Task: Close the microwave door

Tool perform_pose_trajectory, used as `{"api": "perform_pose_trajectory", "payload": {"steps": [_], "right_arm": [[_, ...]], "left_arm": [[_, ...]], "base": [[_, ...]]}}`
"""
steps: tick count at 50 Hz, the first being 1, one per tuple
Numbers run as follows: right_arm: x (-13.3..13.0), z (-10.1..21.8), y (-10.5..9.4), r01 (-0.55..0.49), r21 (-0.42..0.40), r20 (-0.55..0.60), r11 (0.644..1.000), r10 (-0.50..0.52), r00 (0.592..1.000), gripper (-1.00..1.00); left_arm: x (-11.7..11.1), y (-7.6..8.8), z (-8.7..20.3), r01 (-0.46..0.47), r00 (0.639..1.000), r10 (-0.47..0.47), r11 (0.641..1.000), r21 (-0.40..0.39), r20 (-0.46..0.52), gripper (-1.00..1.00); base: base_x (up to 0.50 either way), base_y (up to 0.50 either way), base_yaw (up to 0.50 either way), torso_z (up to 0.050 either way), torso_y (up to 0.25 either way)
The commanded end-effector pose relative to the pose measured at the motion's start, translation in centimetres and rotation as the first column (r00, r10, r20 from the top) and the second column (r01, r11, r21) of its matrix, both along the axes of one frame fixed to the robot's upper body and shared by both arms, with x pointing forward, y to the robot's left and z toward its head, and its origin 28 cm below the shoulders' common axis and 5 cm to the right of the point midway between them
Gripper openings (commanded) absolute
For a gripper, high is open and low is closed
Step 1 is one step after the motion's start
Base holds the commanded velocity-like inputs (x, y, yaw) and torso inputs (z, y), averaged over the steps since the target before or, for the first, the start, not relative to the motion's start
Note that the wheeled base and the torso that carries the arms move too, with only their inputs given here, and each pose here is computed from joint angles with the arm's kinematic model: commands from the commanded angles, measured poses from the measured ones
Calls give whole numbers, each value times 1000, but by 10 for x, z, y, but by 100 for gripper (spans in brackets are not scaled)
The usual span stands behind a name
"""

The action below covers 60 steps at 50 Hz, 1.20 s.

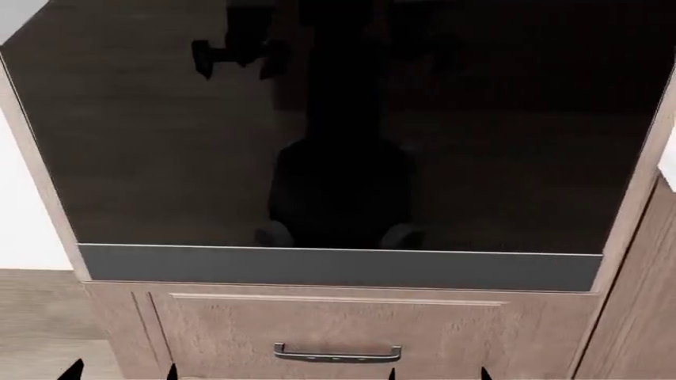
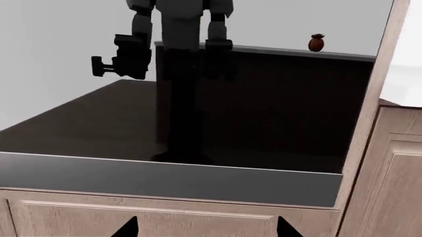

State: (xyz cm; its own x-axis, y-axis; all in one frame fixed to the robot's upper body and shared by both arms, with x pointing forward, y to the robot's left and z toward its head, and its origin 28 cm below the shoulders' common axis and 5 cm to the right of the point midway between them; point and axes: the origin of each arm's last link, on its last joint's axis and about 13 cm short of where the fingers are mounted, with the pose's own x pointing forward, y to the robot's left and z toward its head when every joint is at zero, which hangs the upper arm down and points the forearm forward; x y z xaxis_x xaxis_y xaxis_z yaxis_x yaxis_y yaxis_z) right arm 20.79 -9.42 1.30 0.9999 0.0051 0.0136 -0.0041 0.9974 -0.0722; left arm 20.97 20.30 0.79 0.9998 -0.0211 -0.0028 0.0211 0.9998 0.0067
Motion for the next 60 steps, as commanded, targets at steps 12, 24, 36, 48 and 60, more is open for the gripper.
{"api": "perform_pose_trajectory", "payload": {"steps": [12, 24, 36, 48, 60], "right_arm": [[0, -1, 1, 1, -6, 0, 1000, -1, 1000, 100], [-1, 2, -1, 6, 28, 27, 1000, -7, 1000, 100], [0, 1, -1, 10, 33, 30, 999, -11, 999, 100], [1, -8, -3, -14, 6, 30, 1000, 14, 999, 100], [4, -18, -5, -17, 18, 32, 1000, 17, 999, 100]], "left_arm": [[0, 1, -1, 1, 1000, -1, 1000, -1, 2, 100], [-1, 0, -1, 4, 1000, -4, 1000, 1, 7, 100], [-1, 1, -2, 7, 1000, -7, 1000, 1, 8, 100], [-1, -2, 8, 7, 1000, -7, 1000, 2, 10, 100], [-1, -1, 2, 6, 1000, -6, 1000, 3, 14, 100]], "base": [[0, 500, 0, 0, 0], [0, 413, 0, 0, 0], [0, 0, 0, 0, 0], [-291, 0, 0, 0, 0], [-374, 0, 0, 0, 0]]}}
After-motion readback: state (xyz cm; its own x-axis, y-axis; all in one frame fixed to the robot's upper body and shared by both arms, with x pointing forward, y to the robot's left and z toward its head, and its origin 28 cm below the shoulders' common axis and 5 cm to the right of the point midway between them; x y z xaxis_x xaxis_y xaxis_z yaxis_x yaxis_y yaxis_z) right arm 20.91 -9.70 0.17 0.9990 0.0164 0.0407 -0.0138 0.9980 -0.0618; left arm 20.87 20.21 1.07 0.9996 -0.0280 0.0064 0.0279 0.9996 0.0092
